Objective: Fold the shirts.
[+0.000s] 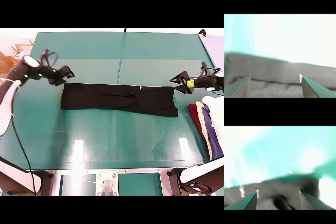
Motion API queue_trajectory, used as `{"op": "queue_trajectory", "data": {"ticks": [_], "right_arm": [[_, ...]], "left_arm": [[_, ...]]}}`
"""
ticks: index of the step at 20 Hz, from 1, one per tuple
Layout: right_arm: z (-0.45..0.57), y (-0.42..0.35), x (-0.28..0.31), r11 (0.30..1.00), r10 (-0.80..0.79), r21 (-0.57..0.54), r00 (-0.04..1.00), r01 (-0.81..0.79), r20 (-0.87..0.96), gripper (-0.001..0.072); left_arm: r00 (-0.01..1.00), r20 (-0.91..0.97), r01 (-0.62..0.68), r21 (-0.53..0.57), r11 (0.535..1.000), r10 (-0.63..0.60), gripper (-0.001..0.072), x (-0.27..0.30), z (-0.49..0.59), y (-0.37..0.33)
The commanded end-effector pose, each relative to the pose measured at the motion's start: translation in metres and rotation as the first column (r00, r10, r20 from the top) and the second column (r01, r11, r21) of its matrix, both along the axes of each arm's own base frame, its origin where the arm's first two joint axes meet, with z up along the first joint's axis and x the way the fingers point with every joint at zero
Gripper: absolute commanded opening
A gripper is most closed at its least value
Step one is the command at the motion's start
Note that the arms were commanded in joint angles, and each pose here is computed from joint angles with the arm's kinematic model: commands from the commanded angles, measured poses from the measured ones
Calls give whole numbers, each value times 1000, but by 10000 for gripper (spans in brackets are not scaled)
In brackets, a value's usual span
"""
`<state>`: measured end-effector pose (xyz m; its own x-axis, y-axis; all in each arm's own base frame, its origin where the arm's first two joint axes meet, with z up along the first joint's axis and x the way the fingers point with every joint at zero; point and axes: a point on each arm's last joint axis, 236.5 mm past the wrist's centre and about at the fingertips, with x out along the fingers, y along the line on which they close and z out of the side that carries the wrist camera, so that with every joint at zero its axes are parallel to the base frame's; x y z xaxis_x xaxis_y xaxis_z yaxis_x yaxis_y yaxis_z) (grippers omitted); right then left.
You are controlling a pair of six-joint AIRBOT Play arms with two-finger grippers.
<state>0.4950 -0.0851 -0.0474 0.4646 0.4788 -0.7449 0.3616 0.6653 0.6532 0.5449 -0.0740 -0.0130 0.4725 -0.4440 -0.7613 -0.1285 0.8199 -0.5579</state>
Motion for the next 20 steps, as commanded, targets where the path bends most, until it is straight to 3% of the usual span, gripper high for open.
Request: {"op": "queue_trajectory", "data": {"ticks": [1,8,12,16,17,18,19,20], "right_arm": [[-9,-33,-45,993,111,-17,989,-113,-99,602],[-44,-19,-77,966,256,55,958,-251,-131,608],[-55,20,-69,935,337,147,938,-322,-87,608],[-54,54,-62,906,408,154,911,-394,-64,606],[-53,56,-61,904,412,153,909,-399,-63,532],[-50,58,-60,901,419,153,906,-407,-58,263],[-45,58,-59,896,429,155,902,-417,-53,167],[-38,58,-58,892,435,163,899,-422,-53,112]], "left_arm": [[1000,1,-1,-9,1000,1,714,4,29,32],[997,-64,48,-41,998,-50,714,-14,28,23],[995,-76,61,-97,993,-68,714,-18,34,12],[991,-71,103,-134,986,-113,712,-22,39,-12],[989,-66,120,-133,984,-130,692,-22,39,-22],[987,-56,142,-128,982,-150,360,-23,39,-33],[979,-26,196,-110,974,-200,25,-24,40,-46],[971,-2,238,-95,966,-240,23,-24,41,-61]]}}
